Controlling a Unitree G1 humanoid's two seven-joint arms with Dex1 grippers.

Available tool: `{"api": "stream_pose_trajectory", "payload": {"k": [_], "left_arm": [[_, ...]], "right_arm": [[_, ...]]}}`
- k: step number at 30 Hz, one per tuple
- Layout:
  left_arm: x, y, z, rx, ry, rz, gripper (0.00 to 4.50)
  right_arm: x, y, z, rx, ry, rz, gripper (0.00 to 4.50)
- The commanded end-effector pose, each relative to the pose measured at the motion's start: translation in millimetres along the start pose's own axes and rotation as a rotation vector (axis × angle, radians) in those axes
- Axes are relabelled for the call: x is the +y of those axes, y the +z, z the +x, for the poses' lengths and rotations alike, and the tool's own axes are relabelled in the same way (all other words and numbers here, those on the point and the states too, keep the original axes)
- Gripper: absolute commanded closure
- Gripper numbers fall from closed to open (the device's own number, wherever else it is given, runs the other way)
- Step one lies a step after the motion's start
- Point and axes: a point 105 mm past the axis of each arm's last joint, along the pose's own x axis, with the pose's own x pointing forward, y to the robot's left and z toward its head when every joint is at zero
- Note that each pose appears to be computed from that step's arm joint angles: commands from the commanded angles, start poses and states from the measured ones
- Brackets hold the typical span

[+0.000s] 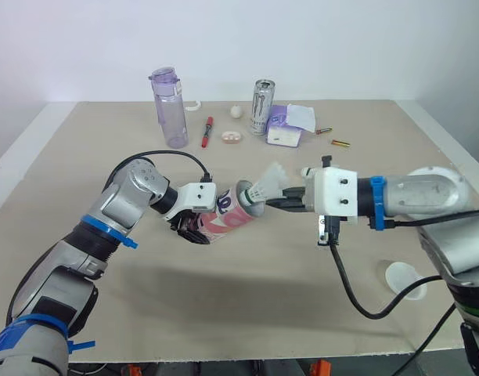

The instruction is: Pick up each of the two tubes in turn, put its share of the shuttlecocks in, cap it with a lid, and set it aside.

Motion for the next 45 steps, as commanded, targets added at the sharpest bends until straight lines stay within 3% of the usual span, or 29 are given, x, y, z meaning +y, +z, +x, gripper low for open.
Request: {"api": "stream_pose_trajectory", "payload": {"k": [1,3,5,9,11,14,15,19,25,35,45], "left_arm": [[-2,-7,4,0.027,0.011,-0.014,1.34],[-2,-7,4,0.028,0.011,-0.015,1.34],[-2,-8,4,0.029,0.011,-0.015,1.34],[-2,-8,4,0.032,0.011,-0.013,1.34],[-2,-8,5,0.032,0.011,-0.012,1.34],[-1,-7,6,0.03,0.01,-0.01,1.34],[-1,-7,6,0.03,0.01,-0.009,1.34],[-2,-7,6,0.027,0.009,-0.012,1.34],[-3,-8,6,0.028,0.007,-0.015,1.34],[-2,-8,4,0.032,0.014,-0.019,1.34],[-3,-11,-1,0.041,0.022,-0.027,1.34]], "right_arm": [[-6,10,-2,-0.024,-0.008,-0.049,4.16],[-5,13,-3,-0.043,-0.005,-0.045,4.16],[-5,15,-4,-0.055,-0.008,-0.043,3.75],[-3,19,-6,-0.073,-0.002,-0.045,2.38],[-3,21,-6,-0.082,0.0,-0.048,1.92],[-7,23,-9,-0.115,-0.033,0.003,0.36],[-10,21,-12,-0.132,-0.06,0.051,0.05],[-38,-31,-44,-0.161,-0.336,0.489,0.02],[-52,-110,-80,-0.115,-0.638,0.809,0.02],[-52,-188,-88,-0.05,-0.763,0.989,0.02],[-50,-202,-58,-0.043,-0.655,1.04,0.02]]}}
